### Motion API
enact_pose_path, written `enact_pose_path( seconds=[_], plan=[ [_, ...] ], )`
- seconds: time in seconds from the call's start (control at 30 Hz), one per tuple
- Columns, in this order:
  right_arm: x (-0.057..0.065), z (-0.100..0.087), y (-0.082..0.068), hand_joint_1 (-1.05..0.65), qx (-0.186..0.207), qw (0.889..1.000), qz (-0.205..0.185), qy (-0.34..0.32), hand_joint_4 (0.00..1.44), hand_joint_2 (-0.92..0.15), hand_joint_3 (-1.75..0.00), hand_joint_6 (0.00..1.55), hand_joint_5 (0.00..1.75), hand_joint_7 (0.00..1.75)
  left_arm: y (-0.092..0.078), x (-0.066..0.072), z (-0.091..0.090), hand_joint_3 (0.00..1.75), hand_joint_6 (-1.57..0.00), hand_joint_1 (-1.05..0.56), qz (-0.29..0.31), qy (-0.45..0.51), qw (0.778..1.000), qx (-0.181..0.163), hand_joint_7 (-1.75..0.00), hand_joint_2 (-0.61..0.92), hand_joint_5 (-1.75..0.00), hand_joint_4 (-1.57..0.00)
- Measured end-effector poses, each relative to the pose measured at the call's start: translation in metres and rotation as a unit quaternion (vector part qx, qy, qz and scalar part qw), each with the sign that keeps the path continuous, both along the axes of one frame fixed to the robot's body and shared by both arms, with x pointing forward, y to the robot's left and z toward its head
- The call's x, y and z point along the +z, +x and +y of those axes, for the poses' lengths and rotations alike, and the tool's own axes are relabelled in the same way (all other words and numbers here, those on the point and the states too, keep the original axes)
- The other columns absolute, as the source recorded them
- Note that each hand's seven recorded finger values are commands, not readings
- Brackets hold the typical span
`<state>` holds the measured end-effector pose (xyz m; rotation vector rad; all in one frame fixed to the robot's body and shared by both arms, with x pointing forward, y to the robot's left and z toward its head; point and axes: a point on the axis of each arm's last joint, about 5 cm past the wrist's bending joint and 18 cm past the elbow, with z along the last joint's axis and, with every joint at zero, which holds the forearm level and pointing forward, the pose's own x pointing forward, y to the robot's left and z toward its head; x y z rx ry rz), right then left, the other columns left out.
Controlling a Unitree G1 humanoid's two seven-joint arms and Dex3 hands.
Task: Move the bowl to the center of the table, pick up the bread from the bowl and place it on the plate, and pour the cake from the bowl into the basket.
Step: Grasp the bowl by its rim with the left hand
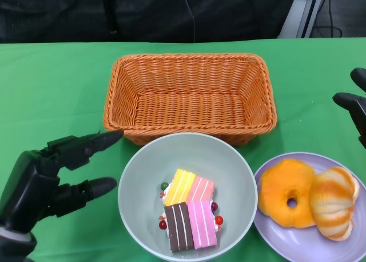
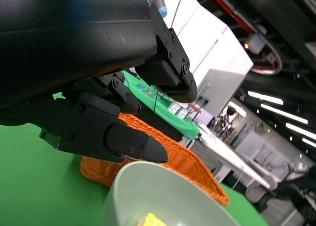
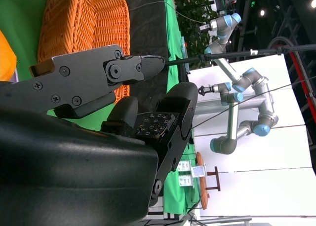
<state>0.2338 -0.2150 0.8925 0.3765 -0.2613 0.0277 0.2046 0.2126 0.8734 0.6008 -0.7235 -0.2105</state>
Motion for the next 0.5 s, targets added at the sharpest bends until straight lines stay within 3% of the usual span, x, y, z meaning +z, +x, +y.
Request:
enact_pose_path(
  seconds=[0.13,0.5],
  plan=[
    [0.000,0.000,0.000,-0.24,-0.003,1.000,0.003,0.004,0.41,-0.92,-0.20,0.78,1.15,0.15,-0.002,0.004,0.008,0.06,-0.51,-0.44,-0.014,0.049,0.998,-0.023,0.00,0.92,0.00,-0.59],
    [-0.001,0.002,0.001,-0.23,-0.002,1.000,0.014,0.009,0.43,-0.92,-0.21,0.79,1.14,0.17,-0.008,0.013,0.026,0.08,-0.39,-0.52,-0.046,0.140,0.988,-0.039,0.00,0.92,0.00,-0.46]
  ],
)
